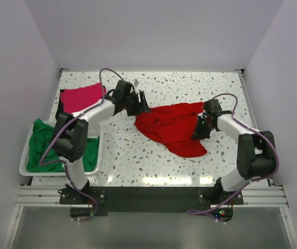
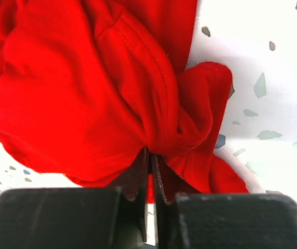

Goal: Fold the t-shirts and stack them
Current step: Flatten the tshirt out

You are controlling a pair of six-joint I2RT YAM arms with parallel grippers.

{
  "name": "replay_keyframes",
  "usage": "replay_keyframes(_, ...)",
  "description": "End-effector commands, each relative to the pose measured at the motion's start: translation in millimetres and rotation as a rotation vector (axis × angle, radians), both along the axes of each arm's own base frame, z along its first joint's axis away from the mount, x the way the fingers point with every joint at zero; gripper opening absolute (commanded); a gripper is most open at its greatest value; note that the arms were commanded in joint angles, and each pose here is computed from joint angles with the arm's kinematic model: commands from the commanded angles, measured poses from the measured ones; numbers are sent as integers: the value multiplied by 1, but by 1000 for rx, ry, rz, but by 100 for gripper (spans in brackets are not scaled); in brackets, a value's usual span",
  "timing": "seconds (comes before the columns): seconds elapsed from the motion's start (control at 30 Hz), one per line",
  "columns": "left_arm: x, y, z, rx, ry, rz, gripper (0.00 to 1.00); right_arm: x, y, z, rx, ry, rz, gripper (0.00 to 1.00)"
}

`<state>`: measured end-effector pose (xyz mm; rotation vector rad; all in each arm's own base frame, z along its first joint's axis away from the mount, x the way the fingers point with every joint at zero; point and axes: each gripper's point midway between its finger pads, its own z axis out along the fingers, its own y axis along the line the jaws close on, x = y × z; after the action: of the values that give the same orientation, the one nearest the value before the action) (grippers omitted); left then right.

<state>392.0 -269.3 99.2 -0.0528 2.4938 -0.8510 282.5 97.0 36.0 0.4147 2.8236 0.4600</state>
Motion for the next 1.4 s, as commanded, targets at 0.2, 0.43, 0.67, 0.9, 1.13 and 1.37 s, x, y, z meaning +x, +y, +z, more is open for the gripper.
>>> replay_keyframes(0.2, 21, 30, -20, 238, -8, 75, 60, 7, -14, 53, -68, -98, -35, 0)
replay_keyframes(0.43, 19, 42, -41, 316, 39, 86, 56, 0, -22, 74, -84, -126, -75, 0)
replay_keyframes(0.67, 21, 26, -55, 245, 59, 65, 55, 2, -22, 77, -79, -125, -86, 0)
replay_keyframes(0.9, 26, 7, -54, 140, 54, 51, 26, 10, -24, 92, -78, -158, -102, 0)
replay_keyframes(1.13, 67, -6, 28, -50, -77, 123, 0, 42, -45, 155, -96, -298, -156, 0)
replay_keyframes(1.37, 85, 34, 161, -390, -225, 228, 0, 81, -101, 249, -101, -483, -276, 0)
